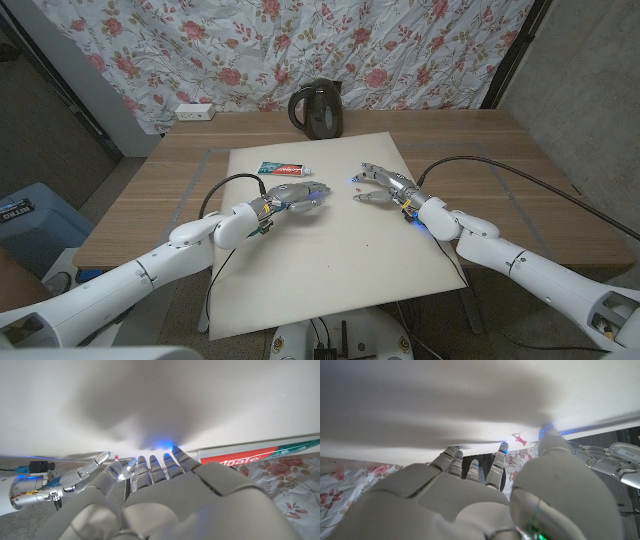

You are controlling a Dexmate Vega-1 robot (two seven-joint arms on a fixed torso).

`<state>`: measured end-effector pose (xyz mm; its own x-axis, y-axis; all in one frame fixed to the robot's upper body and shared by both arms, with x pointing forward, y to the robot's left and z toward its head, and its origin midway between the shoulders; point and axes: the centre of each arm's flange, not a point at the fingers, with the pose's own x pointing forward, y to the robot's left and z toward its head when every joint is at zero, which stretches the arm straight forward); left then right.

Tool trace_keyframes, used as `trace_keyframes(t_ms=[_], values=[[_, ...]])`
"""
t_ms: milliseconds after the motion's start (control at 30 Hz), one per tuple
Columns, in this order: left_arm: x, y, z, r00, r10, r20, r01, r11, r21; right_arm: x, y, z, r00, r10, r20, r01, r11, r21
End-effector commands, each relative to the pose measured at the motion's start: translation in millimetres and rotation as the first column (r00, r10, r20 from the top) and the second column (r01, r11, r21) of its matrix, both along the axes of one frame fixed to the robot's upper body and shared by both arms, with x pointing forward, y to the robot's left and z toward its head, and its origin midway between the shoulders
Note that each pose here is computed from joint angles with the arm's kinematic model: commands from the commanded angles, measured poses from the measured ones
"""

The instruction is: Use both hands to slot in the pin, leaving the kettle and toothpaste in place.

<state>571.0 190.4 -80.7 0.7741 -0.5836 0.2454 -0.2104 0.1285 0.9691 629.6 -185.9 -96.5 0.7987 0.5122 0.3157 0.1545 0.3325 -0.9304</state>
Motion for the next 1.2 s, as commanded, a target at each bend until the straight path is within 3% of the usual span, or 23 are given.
trace_keyframes(t_ms=[33,467,767,1200], values=[[-2.3,7.4,6.0,0.999,-0.022,0.048,0.025,0.998,-0.051,-8.3,8.1,2.1,1.000,0.001,0.014,-0.001,1.000,0.001],[-9.8,18.5,13.7,0.996,-0.021,0.087,0.032,0.991,-0.132,-19.6,11.1,5.2,1.000,0.006,0.029,-0.006,1.000,0.014],[-5.7,27.5,16.3,0.992,0.005,0.123,0.023,0.974,-0.225,-22.3,8.2,12.8,0.999,0.032,0.040,-0.034,0.998,0.044],[2.0,38.6,17.6,0.994,0.011,0.111,0.030,0.934,-0.357,-19.0,3.6,29.6,0.996,0.045,0.074,-0.052,0.994,0.093]])
